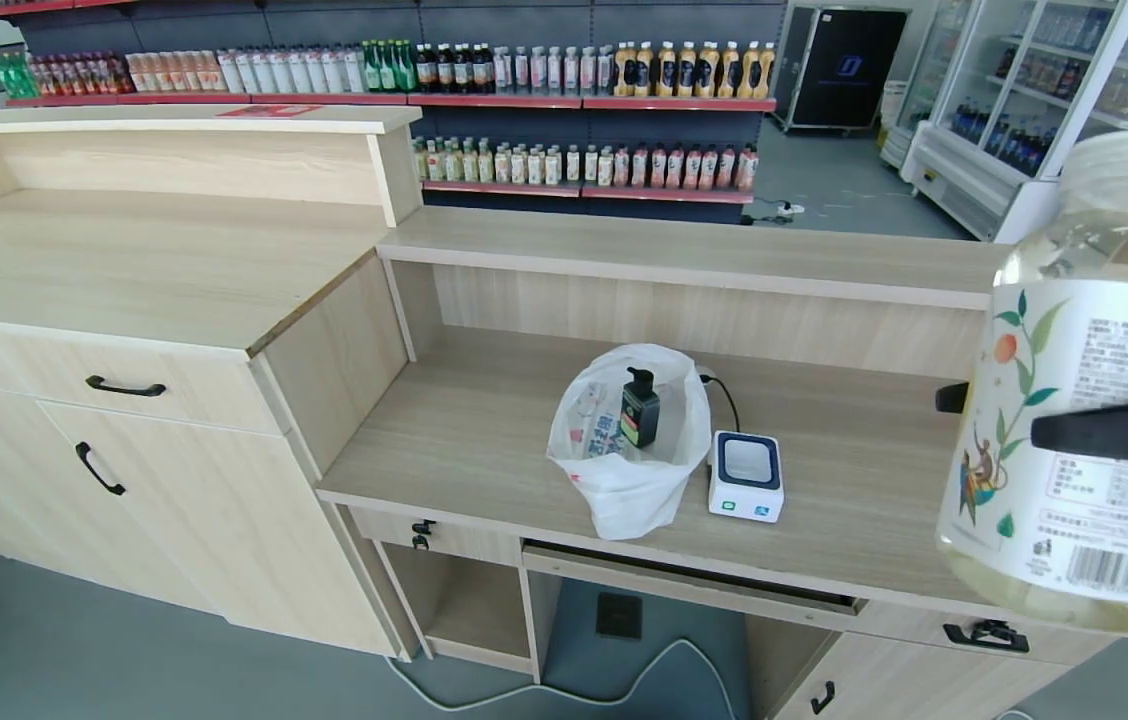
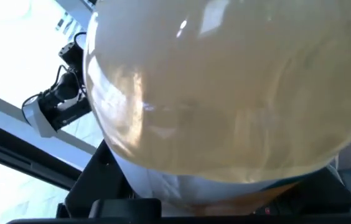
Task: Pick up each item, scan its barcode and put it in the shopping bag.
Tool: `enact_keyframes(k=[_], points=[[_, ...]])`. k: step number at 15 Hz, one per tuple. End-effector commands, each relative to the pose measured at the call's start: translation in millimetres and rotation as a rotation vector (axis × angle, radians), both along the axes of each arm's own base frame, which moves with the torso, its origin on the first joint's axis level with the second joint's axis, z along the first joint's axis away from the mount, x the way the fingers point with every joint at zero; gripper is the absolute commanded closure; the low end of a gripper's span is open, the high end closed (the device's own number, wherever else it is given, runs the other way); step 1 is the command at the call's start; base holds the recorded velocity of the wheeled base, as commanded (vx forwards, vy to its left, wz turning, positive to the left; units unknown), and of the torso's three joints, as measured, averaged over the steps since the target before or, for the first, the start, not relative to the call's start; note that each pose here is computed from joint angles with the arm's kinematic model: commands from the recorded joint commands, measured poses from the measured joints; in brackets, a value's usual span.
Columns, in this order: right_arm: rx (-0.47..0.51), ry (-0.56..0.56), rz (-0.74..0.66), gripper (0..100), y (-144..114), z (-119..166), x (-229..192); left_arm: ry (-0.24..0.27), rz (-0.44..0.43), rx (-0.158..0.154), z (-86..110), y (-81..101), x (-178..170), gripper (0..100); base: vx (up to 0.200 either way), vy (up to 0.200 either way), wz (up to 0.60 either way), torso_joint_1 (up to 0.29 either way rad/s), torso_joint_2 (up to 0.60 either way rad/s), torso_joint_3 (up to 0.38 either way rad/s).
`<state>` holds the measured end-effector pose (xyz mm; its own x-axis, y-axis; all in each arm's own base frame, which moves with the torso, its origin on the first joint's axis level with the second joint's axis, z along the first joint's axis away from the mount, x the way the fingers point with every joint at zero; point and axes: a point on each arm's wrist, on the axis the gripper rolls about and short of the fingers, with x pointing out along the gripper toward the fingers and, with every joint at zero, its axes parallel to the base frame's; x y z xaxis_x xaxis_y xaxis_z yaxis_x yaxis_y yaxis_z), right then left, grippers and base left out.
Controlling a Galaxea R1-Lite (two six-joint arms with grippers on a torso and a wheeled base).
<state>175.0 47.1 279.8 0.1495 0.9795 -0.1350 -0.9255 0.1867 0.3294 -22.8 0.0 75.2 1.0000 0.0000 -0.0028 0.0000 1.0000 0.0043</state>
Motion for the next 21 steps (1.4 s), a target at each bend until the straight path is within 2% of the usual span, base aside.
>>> enact_keyframes(k=[1, 6, 19, 20, 21], points=[[0.004, -0.021, 0.051, 100, 4.7, 10.1, -23.1, 0.000, 0.000, 0.000, 0.0, 0.0, 0.0, 0, 0.000, 0.000, 0.00, 0.000, 0.00, 0.000], [-0.007, 0.016, 0.082, 100, 5.3, 2.1, -46.8, 0.000, 0.000, 0.000, 0.0, 0.0, 0.0, 0, 0.000, 0.000, 0.00, 0.000, 0.00, 0.000], [-0.037, 0.011, 0.023, 100, 5.2, -0.9, -43.1, 0.000, 0.000, 0.000, 0.0, 0.0, 0.0, 0, 0.000, 0.000, 0.00, 0.000, 0.00, 0.000], [-0.070, -0.037, -0.028, 100, 5.1, -2.7, -35.0, 0.000, 0.000, 0.000, 0.0, 0.0, 0.0, 0, 0.000, 0.000, 0.00, 0.000, 0.00, 0.000], [-0.156, -0.153, -0.144, 100, 1.5, -10.1, -16.3, 0.000, 0.000, 0.000, 0.0, 0.0, 0.0, 0, 0.000, 0.000, 0.00, 0.000, 0.00, 0.000]])
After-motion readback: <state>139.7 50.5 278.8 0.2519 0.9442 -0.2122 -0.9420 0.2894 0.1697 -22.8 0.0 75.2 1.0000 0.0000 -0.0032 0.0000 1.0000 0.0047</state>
